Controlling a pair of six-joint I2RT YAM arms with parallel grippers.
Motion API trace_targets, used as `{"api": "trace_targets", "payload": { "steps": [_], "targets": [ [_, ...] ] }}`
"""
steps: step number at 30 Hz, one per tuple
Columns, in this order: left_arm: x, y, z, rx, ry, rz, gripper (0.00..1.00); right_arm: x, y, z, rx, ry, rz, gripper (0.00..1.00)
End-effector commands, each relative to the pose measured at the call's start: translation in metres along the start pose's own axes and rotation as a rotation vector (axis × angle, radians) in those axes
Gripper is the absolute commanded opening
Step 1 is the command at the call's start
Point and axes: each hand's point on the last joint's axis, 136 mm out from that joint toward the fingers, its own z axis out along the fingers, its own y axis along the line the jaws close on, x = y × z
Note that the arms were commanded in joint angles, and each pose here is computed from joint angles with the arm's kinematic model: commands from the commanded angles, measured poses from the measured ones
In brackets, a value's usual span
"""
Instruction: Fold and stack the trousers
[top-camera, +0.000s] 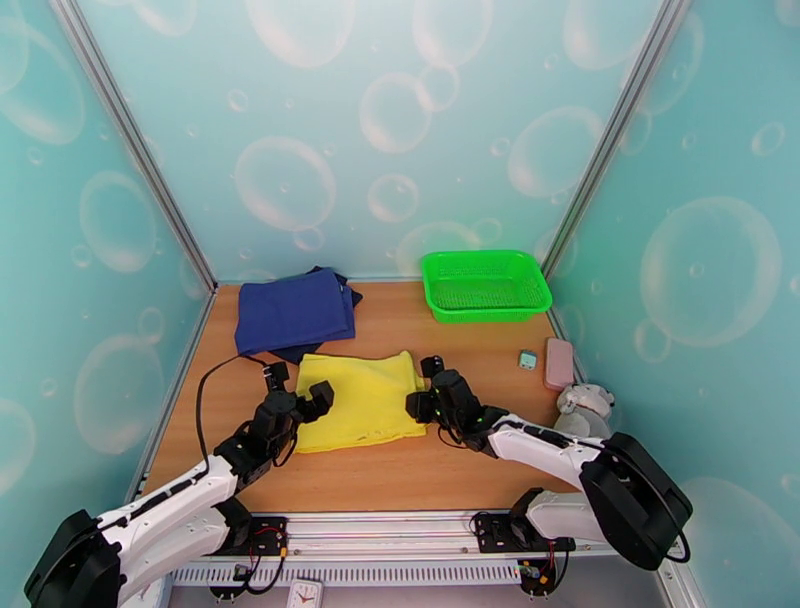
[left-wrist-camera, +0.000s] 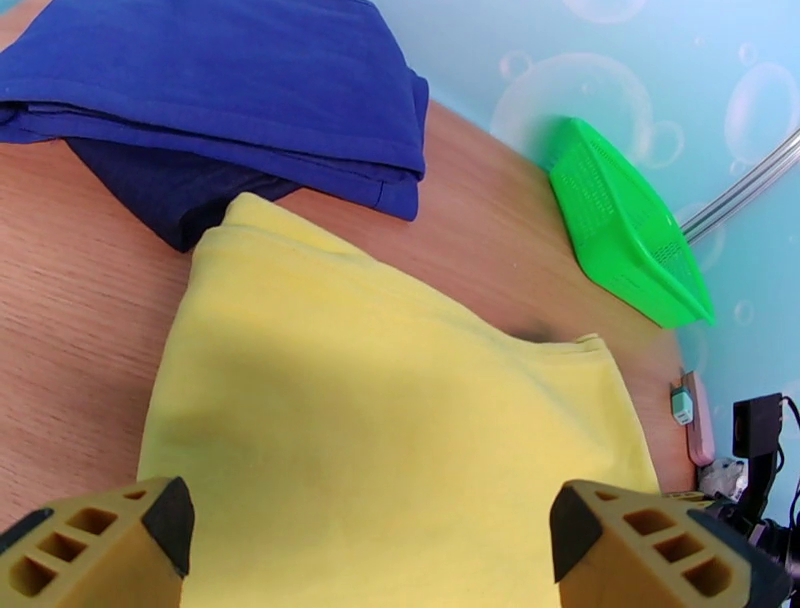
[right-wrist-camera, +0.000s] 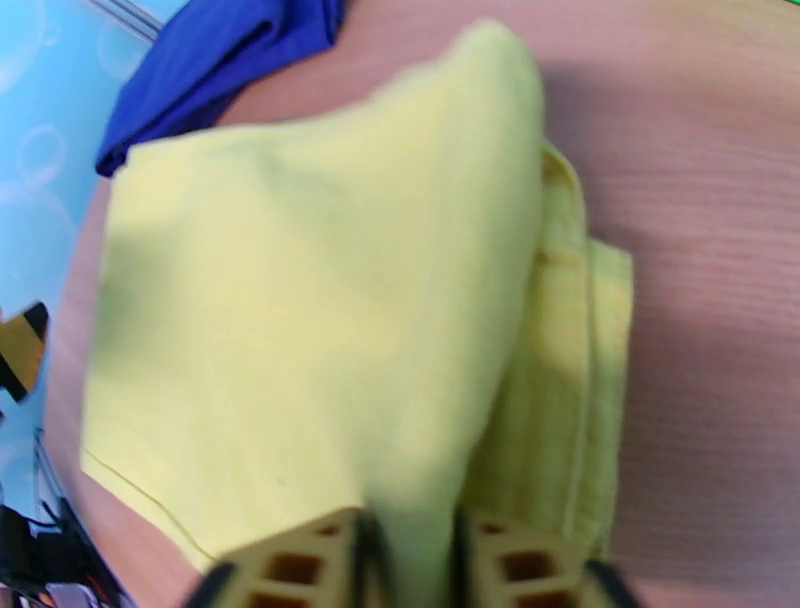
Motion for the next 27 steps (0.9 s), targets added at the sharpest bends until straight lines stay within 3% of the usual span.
{"api": "trace_targets", "payload": {
  "steps": [1, 3, 8, 11, 14, 19, 27],
  "targets": [
    [-0.011, -0.012, 0.002, 0.02, 0.001, 0.04, 0.99, -0.019, -0.006, -0.005, 0.072, -0.074, 0.02, 0.55],
    [-0.011, -0.02, 0.003, 0.058, 0.02, 0.066, 0.99, -0.039, 0.008, -0.016, 0.091, -0.125, -0.019, 0.64],
    [-0.014, -0.04, 0.013, 0.151, 0.078, 0.075, 0.99, -0.1, 0.062, -0.028, 0.023, -0.205, -0.096, 0.67],
    [-0.05, -0.049, 0.032, 0.202, 0.039, 0.068, 0.99, -0.123, 0.095, -0.005, -0.088, -0.2, -0.13, 0.68],
    [-0.063, -0.039, 0.072, 0.147, 0.072, 0.08, 0.99, -0.134, 0.108, 0.029, -0.181, -0.188, -0.106, 0.68],
    [-0.042, -0.028, 0.117, 0.177, 0.131, 0.027, 0.99, -0.123, 0.092, 0.07, -0.291, -0.159, 0.016, 0.67],
    [0.001, 0.014, 0.132, 0.05, 0.186, -0.052, 0.99, -0.089, -0.003, 0.083, -0.096, -0.162, 0.149, 0.67]
  ]
}}
